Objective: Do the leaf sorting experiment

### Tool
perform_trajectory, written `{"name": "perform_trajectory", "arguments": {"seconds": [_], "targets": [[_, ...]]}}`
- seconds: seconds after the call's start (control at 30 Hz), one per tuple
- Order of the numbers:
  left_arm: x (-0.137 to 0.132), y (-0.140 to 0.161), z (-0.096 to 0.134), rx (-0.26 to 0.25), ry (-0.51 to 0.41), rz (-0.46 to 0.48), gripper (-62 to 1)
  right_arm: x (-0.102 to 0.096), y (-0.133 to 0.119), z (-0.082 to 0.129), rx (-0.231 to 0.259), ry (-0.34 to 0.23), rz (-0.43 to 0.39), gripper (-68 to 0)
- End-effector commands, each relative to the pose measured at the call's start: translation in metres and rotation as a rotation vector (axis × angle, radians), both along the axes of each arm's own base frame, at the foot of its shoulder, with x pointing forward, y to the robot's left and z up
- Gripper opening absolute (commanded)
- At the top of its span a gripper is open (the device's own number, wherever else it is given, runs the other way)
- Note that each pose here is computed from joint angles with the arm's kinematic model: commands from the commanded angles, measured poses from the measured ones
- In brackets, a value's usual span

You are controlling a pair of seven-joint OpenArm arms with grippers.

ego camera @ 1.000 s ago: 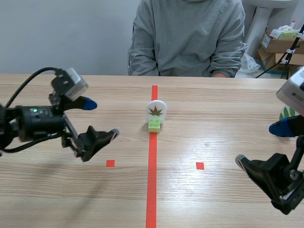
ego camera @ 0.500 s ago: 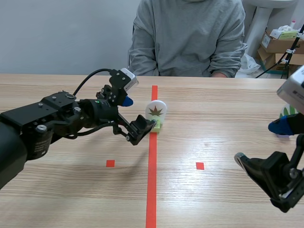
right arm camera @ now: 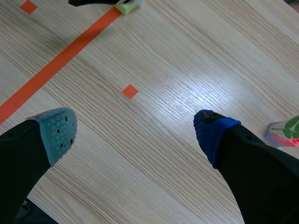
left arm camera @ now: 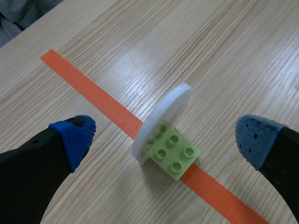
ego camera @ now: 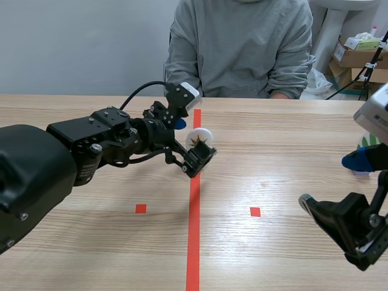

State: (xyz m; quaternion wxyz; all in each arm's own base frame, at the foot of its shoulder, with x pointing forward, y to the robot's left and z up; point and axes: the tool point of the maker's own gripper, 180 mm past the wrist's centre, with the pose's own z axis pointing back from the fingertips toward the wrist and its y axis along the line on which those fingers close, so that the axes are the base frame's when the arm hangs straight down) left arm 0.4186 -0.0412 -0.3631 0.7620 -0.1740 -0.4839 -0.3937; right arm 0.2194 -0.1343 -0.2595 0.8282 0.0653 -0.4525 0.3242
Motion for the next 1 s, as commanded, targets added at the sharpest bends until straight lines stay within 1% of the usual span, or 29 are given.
{"name": "perform_trajectory", "arguments": {"seconds": [0.0,0.07,0.1,0.17,0.3,0.4,0.87,0.97], "targets": [[0.0068,-0.0123,0.0174,-0.022,-0.047,-0.023,1.4,0.0025,-0.0005,0.0037,0.005,-0.018,0.001,-16.5],[0.0053,-0.0153,0.0166,-0.009,-0.049,-0.038,1.4,0.0025,-0.0005,0.0036,0.004,-0.018,0.001,-16.5],[0.0044,-0.0163,0.0159,-0.003,-0.05,-0.045,-0.2,0.0024,-0.0006,0.0036,0.004,-0.017,0.001,-16.5],[0.0036,-0.0174,0.0148,0.01,-0.05,-0.052,-6.8,0.0024,-0.0006,0.0036,0.004,-0.017,0.001,-16.5],[0.0054,-0.0172,0.0154,0.016,-0.059,-0.043,-21.6,0.0024,-0.0006,0.0036,0.004,-0.017,0.001,-16.5],[0.0063,-0.0168,0.0159,0.016,-0.063,-0.039,-29.3,0.0025,-0.0005,0.0036,0.004,-0.018,0.001,-16.5],[0.0076,-0.0185,0.02,0.001,-0.076,-0.041,-51.9,0.0026,-0.0005,0.0038,0.004,-0.018,0.001,-16.5],[0.0077,-0.0186,0.0203,-0.003,-0.075,-0.039,-55.7,0.0026,-0.0005,0.0038,0.004,-0.018,0.001,-16.5]]}}
